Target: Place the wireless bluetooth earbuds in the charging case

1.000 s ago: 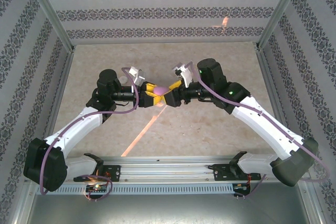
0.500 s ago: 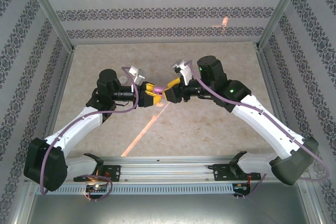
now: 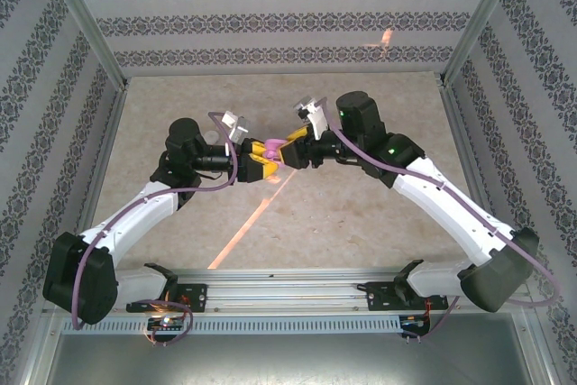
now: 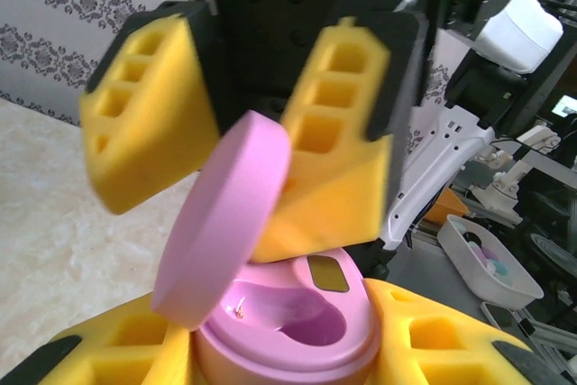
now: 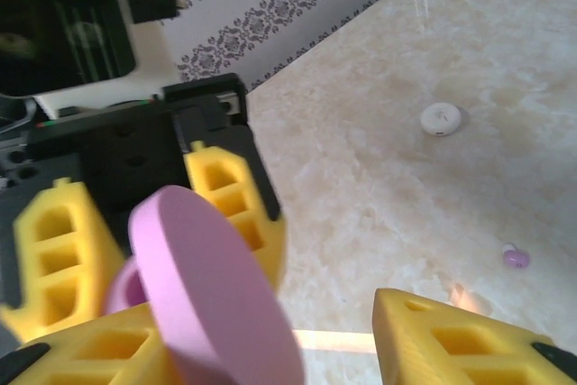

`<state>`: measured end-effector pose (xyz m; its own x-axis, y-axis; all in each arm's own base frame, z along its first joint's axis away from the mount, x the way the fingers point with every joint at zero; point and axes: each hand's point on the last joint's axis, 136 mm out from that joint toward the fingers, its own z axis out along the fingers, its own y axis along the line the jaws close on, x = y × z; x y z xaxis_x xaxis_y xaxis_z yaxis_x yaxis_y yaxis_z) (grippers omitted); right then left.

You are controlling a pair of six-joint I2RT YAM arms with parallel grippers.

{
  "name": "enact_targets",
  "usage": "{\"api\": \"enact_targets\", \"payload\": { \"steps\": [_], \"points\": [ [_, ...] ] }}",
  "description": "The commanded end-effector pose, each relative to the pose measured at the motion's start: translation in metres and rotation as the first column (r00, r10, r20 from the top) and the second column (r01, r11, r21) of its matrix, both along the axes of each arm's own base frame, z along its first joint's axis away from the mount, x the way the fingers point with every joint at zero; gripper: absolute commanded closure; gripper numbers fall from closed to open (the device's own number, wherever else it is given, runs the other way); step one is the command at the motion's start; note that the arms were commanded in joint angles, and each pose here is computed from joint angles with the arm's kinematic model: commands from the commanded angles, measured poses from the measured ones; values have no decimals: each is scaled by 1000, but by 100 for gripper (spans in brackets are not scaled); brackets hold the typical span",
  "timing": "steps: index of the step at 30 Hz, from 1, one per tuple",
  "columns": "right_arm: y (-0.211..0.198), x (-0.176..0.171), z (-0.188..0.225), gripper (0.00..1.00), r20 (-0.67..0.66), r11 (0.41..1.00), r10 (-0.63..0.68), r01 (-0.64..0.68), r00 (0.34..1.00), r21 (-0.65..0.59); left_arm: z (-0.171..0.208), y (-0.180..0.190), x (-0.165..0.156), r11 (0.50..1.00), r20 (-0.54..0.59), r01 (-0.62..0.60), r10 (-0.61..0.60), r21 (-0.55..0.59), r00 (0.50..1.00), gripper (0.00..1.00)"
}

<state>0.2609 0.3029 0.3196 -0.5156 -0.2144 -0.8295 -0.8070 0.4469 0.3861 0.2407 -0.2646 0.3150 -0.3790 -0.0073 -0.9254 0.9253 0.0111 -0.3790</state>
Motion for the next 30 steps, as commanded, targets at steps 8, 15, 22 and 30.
{"api": "enact_targets", "payload": {
  "steps": [8, 15, 22, 30],
  "points": [
    [4, 6, 23, 70, 26, 996, 26, -28, 999, 82, 18, 0, -9, 998, 84, 55, -52, -31, 995, 85],
    [6, -1, 28, 87, 66, 995, 51, -56, 997, 87, 11, 1, -5, 1000, 113, 20, -20, -5, 993, 72],
    [6, -7, 28, 92, 241, 1000, 14, -14, 971, -2, 6, 7, -8, 997, 194, -51, 39, 55, 980, 38],
    [7, -11, 25, 93, 394, 996, 10, 28, 919, -90, 5, 13, -12, 992, 240, -98, 77, 75, 968, 21]
  ]
}}
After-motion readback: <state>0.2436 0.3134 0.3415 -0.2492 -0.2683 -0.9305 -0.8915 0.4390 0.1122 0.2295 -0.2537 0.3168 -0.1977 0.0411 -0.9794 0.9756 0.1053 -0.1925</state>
